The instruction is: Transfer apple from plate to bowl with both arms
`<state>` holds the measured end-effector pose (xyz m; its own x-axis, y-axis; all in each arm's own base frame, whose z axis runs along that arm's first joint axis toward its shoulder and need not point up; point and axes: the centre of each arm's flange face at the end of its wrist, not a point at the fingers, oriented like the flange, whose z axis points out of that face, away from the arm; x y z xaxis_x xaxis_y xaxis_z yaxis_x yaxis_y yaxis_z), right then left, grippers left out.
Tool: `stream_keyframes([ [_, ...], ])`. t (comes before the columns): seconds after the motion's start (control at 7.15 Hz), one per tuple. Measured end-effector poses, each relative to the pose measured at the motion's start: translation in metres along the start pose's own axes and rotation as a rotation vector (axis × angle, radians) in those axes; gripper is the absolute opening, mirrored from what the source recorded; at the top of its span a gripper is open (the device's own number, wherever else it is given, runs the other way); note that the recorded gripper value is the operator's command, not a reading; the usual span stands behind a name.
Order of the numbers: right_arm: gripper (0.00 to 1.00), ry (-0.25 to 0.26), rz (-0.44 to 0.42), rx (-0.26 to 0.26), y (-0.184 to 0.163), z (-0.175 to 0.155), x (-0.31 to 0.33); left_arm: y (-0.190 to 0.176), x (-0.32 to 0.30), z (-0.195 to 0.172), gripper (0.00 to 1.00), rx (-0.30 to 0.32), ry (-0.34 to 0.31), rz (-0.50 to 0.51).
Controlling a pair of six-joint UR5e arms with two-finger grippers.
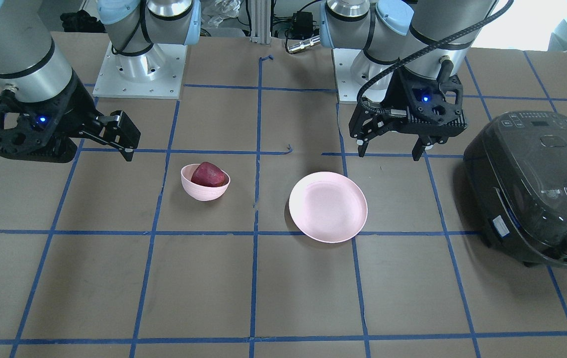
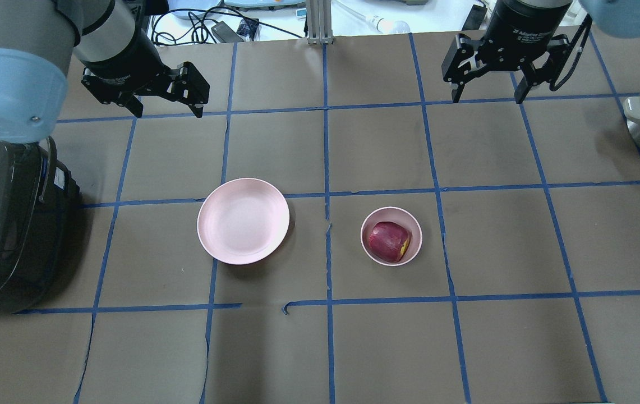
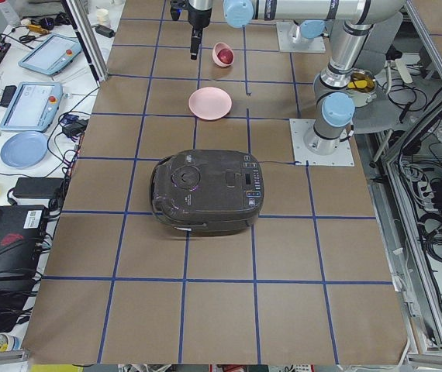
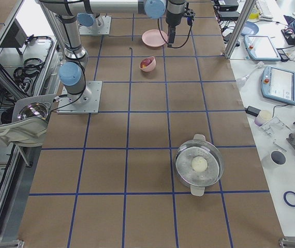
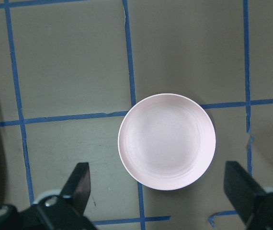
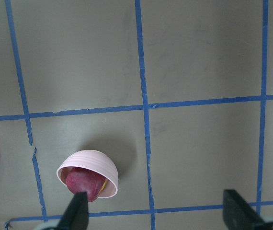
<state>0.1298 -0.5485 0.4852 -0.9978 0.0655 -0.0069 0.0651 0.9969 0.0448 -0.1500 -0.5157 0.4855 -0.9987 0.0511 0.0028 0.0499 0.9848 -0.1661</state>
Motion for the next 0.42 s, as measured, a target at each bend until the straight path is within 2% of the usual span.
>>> stream_keyframes([
  [0.42, 1.00, 0.012, -0.004, -0.003, 0.0063, -0.0021, -0.0048, 0.0003, -0.0019, 0.0065, 1.00, -0.009, 0.000, -0.010],
])
